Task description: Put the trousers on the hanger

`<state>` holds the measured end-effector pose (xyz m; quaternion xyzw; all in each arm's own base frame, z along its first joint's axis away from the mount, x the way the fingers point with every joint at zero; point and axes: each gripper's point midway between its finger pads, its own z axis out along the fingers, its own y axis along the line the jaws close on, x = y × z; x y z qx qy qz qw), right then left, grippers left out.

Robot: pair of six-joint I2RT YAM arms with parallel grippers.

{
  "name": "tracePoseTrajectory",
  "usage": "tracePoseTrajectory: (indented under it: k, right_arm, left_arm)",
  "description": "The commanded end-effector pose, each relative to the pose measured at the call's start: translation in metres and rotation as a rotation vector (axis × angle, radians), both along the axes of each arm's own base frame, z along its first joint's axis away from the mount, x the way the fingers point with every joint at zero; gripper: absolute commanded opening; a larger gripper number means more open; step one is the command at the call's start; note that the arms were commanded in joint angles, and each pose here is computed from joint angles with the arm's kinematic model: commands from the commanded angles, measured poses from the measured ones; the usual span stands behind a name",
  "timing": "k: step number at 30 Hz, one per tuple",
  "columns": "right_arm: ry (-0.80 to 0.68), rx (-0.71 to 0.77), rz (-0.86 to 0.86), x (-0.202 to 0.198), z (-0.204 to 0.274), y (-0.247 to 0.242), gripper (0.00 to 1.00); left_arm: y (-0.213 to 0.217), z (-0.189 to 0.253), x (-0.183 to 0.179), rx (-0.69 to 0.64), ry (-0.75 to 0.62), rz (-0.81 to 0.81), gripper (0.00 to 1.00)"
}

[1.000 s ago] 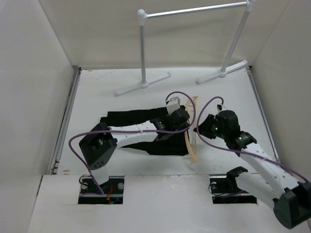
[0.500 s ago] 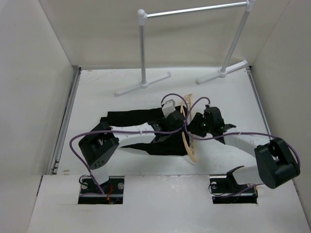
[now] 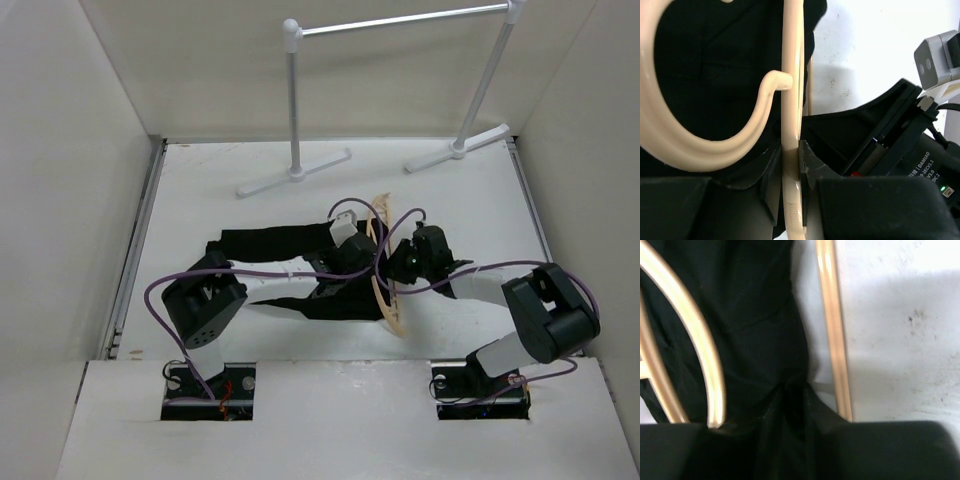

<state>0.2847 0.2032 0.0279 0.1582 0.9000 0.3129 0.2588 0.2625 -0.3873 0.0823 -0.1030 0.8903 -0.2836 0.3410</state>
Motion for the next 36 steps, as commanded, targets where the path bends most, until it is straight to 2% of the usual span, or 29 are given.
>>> tracePoseTrajectory:
  k: [1, 4, 13, 17, 28, 32, 36]
  right_arm:
    - [0.002, 0.054, 0.003, -0.005, 0.001, 0.008, 0.19]
    - [-0.044, 0.085, -0.012, -0.001, 0.019, 0.006, 0.13]
    - [-0.165, 0.137, -0.084, 0.013, 0.084, -0.016, 0.12]
    - [-0.18, 0.136, -0.106, 0.019, 0.096, -0.025, 0.11]
    - [-0.125, 0.107, -0.182, 0.025, 0.067, -0.052, 0.12]
    - [-0.108, 0.104, -0.178, 0.024, 0.06, -0.052, 0.13]
    - [-0.087, 0.087, -0.191, 0.022, 0.05, -0.055, 0.13]
  left_arm:
    - [0.006, 0.007, 0.0, -0.008, -0.022, 0.006, 0.01]
    - [0.015, 0.007, 0.001, 0.004, -0.028, 0.018, 0.01]
    - [0.067, -0.001, 0.002, 0.088, -0.039, 0.044, 0.01]
    - [0.092, -0.006, -0.007, 0.139, -0.036, 0.04, 0.01]
    - [0.164, 0.008, -0.03, 0.262, -0.044, 0.073, 0.01]
    - [0.166, 0.018, -0.028, 0.265, -0.073, 0.079, 0.01]
    - [0.173, 0.029, -0.02, 0.332, -0.118, 0.103, 0.01]
